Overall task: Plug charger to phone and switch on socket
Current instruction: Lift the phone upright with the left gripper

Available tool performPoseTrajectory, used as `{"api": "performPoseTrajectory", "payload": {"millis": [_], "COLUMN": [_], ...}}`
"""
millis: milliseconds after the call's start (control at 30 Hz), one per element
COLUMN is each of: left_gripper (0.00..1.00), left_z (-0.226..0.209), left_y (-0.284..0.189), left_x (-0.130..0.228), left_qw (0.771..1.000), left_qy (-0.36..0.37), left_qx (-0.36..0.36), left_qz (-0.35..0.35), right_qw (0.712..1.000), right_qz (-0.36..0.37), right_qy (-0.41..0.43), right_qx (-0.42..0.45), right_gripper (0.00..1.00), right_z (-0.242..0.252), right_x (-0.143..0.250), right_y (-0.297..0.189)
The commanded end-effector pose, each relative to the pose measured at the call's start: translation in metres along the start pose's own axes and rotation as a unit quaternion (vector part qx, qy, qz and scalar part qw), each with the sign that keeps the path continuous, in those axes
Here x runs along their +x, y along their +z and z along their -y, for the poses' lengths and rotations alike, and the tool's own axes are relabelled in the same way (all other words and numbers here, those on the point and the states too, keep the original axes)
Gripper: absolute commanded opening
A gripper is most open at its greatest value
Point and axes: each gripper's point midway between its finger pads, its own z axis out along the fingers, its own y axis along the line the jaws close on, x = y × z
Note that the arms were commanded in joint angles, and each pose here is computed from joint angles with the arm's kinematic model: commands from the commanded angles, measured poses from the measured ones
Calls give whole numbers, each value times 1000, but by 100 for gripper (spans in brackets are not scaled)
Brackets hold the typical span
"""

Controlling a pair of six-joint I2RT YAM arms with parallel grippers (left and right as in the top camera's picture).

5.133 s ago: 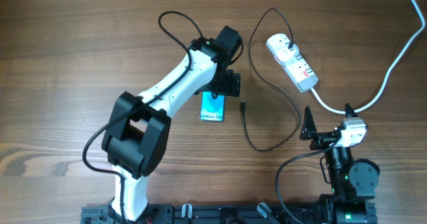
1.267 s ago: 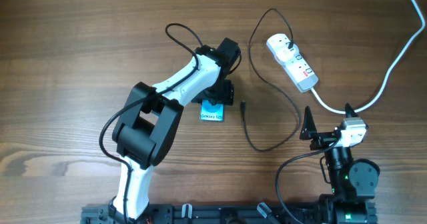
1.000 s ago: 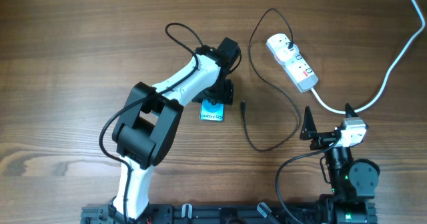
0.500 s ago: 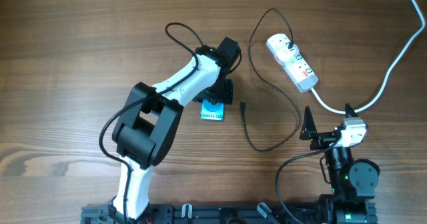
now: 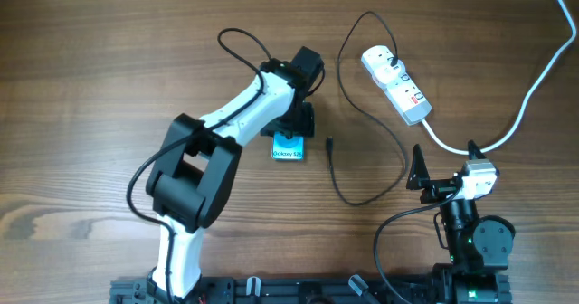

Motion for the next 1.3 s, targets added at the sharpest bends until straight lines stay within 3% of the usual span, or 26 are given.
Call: {"api": "performPoseTrajectory", "payload": {"millis": [0, 133, 333, 467, 667, 767, 867, 1167, 1267], "left_gripper": [68, 68, 68, 66, 66, 66, 65, 63, 63], "left_z": [1, 0, 22, 27, 25, 22, 17, -9, -12], "left_y": [-29, -31, -60, -92, -156, -186, -204, -205, -205], "left_x": [-8, -6, -3, -9, -19, -22, -23, -35, -36], "left_qw": [999, 996, 961, 910, 801, 746, 711, 703, 702], "left_qy": [-26, -40, -80, -110, -127, -123, -120, -160, -164], "left_qx": [45, 75, 255, 383, 564, 632, 669, 672, 672], "left_qz": [16, -3, -73, -113, -155, -171, -179, -171, -171], "right_qw": [1000, 1000, 1000, 1000, 1000, 1000, 1000, 1000, 981], "right_qz": [4, 4, 4, 4, 4, 4, 4, 10, 42], "right_qy": [6, 5, 5, 6, 5, 5, 5, 13, 149], "right_qx": [8, 8, 8, 8, 8, 8, 8, 11, -116], "right_gripper": [100, 100, 100, 100, 100, 99, 100, 100, 100], "right_z": [3, 3, 3, 3, 3, 3, 3, 4, -37], "right_x": [-2, -2, -2, -2, -2, -2, -2, -4, -29], "right_y": [0, 0, 0, 0, 0, 0, 0, 0, -6]}}
